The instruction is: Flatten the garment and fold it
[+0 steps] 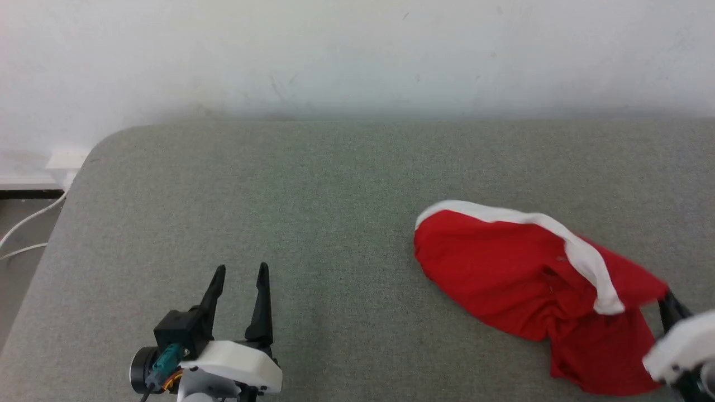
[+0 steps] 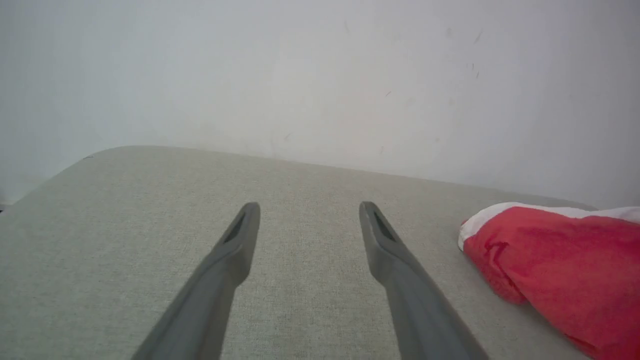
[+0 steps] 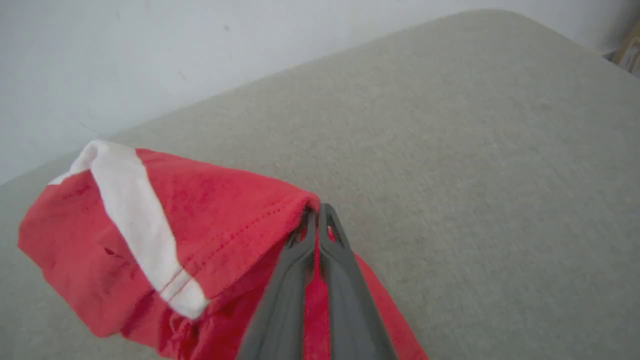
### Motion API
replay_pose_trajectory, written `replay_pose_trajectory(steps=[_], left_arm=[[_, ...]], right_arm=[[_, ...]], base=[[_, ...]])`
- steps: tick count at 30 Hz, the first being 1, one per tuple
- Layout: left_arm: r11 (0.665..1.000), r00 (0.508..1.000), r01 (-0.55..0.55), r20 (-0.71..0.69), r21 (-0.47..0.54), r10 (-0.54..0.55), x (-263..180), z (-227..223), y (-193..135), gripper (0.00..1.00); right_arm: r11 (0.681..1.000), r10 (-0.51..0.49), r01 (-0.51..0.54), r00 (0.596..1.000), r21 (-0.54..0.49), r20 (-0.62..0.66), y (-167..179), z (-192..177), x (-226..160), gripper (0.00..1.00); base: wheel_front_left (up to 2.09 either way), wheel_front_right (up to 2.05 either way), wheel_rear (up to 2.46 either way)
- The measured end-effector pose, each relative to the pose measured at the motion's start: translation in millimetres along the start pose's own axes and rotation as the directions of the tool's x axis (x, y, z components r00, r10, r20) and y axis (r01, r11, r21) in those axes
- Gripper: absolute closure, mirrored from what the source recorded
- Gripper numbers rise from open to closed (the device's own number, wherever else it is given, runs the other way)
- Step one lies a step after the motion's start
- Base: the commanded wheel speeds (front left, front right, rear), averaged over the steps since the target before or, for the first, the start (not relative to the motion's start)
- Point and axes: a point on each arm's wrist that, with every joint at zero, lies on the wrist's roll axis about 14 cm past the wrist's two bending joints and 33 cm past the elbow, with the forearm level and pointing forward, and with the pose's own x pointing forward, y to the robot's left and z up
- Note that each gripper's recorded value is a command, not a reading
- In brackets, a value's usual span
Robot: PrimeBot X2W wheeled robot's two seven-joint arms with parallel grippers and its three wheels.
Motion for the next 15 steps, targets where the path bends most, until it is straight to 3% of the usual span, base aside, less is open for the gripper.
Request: replay_pose_trajectory(steps=[2,3,4,5,6,10,15], left_arm=[[1.0,1.0,0.005,-0.006,-0.001,-0.005,0,-2,-2,0.0],[1.0,1.0,0.007,-0.008,-0.001,-0.007,1,-3,-2,0.0],[1.0,1.0,0.009,-0.01,-0.002,-0.009,1,-3,-3,0.0],[1.0,1.0,0.017,-0.012,-0.004,-0.017,1,-4,-5,0.0],[1.0,1.0,0.024,-0.014,-0.005,-0.024,2,-5,-7,0.0],[0.999,0.998,0.054,-0.022,-0.007,-0.054,2,-8,-15,0.0],[0.993,0.992,0.121,-0.021,-0.007,-0.121,5,-7,-32,0.0]], right_arm=[[0.994,-0.098,0.101,0.992,0.042,-0.073,-34,-27,-11,1.0],[0.987,-0.136,0.144,0.985,0.071,-0.105,-47,-39,-17,0.85],[0.979,-0.17,0.183,0.976,0.092,-0.134,-59,-50,-22,0.61],[0.971,-0.197,0.215,0.967,0.103,-0.162,-69,-60,-27,0.27],[0.965,-0.22,0.241,0.958,0.106,-0.183,-76,-68,-31,0.0],[0.954,-0.26,0.275,0.957,0.122,-0.124,-88,-65,-36,0.0],[0.957,-0.282,0.275,0.956,0.088,0.083,-92,-26,-41,0.0]], base=[[0.0,0.0,0.0],[0.0,0.0,0.0],[0.0,0.0,0.0],[0.0,0.0,0.0],[0.0,0.0,0.0],[0.0,0.0,0.0],[0.0,0.0,0.0]])
